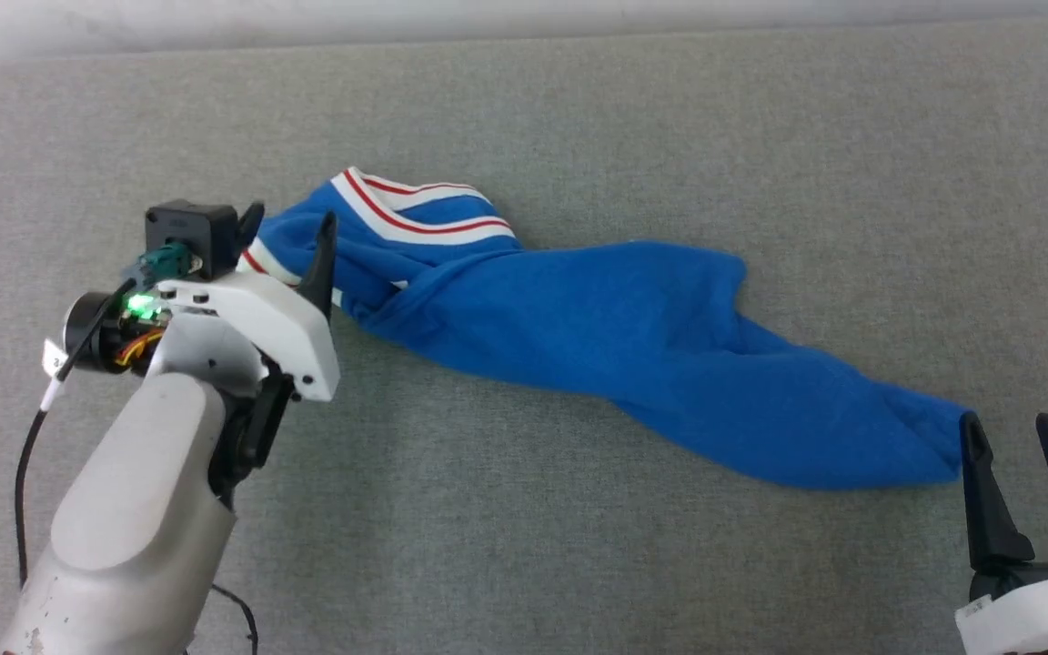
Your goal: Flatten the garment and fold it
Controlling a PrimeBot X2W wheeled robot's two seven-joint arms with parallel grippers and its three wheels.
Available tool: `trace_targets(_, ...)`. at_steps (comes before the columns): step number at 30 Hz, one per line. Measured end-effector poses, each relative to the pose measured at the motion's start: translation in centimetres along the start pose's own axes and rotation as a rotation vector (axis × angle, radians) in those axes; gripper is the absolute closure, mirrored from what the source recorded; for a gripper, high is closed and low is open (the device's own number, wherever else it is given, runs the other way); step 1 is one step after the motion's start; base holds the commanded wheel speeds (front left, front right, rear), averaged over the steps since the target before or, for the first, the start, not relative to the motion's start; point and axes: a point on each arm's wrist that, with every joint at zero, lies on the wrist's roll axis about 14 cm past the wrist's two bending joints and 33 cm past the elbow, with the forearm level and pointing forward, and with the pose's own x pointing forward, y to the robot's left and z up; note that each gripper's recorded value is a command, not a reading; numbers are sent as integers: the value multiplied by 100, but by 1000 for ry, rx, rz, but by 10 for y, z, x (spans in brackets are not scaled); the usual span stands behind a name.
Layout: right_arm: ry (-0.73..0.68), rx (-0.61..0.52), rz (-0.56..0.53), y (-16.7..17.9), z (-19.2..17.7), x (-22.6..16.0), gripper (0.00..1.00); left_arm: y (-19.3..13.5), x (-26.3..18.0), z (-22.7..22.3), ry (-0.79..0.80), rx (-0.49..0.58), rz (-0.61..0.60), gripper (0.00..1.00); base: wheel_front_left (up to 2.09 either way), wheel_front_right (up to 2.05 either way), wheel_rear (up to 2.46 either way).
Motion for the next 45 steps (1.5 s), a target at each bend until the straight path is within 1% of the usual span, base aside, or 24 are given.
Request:
trace_targets(3,-17,0,13,4,6,-1,0,-3,-8,35,-139,-32,3,0,0,0,0)
trace_targets(7,-38,0,29,9,13,-4,0,-6,-38,92,-380,-97,19,0,0,0,0)
trace_targets(10,-45,3,42,13,15,-8,0,-6,-71,112,-519,-129,35,0,0,0,0)
trace_targets(12,-46,6,48,15,15,-12,0,-3,-92,108,-557,-150,66,0,0,0,0)
trace_targets(17,-57,16,59,18,17,-20,0,-2,-137,67,-517,-221,130,0,0,0,0)
trace_targets(22,-59,18,54,16,16,-24,0,3,-167,25,-421,-284,209,0,0,0,0)
trace_targets(25,-44,3,70,21,16,-20,0,5,-176,13,-392,-284,231,0,0,0,0)
trace_targets(28,-21,-14,99,32,23,-7,0,8,-177,14,-396,-283,242,0,0,0,0)
trace_targets(31,59,-43,128,44,22,10,0,10,-175,13,-391,-281,248,0,0,0,0)
trace_targets(37,338,-117,167,60,-9,32,0,7,-165,14,-390,-287,225,0,0,0,0)
trace_targets(42,449,-169,182,59,-24,46,0,10,-165,3,-357,-286,245,0,0,0,0)
trace_targets(45,531,-200,194,59,-41,48,0,14,-164,1,-350,-282,258,0,0,0,0)
